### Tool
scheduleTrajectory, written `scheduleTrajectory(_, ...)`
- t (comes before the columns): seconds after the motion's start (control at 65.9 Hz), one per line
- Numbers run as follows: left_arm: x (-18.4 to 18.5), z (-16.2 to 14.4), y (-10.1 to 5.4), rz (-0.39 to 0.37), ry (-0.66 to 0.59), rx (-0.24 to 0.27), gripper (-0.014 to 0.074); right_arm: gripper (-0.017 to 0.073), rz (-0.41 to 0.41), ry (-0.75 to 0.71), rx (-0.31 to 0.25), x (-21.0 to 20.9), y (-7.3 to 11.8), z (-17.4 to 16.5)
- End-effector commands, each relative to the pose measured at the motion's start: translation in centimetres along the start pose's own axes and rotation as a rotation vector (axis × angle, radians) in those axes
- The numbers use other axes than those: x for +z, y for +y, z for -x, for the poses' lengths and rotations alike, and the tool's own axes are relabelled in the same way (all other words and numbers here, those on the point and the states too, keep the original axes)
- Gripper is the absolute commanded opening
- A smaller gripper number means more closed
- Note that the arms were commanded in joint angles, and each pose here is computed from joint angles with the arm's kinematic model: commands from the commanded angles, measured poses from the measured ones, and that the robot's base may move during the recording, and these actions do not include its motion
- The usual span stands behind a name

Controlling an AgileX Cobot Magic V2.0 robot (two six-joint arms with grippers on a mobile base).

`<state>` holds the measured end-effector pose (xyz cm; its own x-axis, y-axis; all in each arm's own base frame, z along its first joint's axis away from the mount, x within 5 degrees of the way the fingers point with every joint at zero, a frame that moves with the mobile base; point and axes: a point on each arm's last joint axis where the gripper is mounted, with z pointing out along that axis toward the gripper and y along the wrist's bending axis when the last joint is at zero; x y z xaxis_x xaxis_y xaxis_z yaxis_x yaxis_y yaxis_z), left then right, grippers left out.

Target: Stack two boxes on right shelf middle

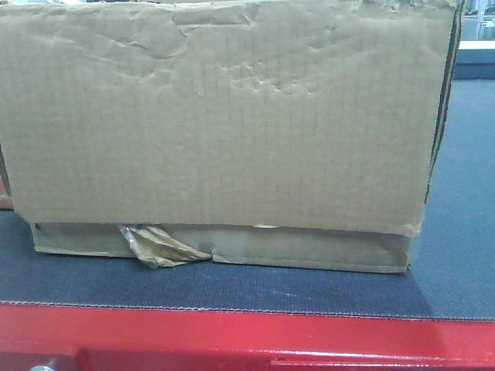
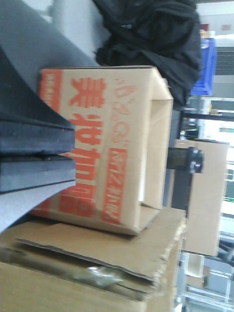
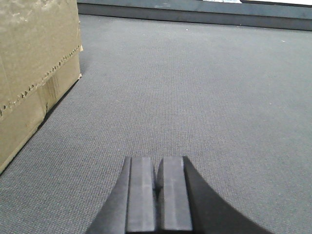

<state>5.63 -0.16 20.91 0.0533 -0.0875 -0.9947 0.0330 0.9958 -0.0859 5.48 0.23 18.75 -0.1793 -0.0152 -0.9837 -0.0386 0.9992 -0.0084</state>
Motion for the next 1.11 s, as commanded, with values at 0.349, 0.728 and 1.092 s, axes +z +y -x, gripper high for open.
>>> scheduleTrajectory(0.349,-1.2,6.8,-0.6,-0.018,-0.315,0.03,-0.0097,-0.0163,0.001,-0.038,-0.001,0.0,0.0,0.5)
scheduleTrajectory(0.728,1.4,20.3,-0.9,0.095,0.067,0.185,0.0522,-0.0163,0.0,-0.078,-0.001,0.0,0.0,0.8)
scheduleTrajectory(1.092,16.0,23.3,-0.8,0.117,0.753,0.204,0.058,-0.0163,-0.001,-0.092,-0.001,0.0,0.0,1.0)
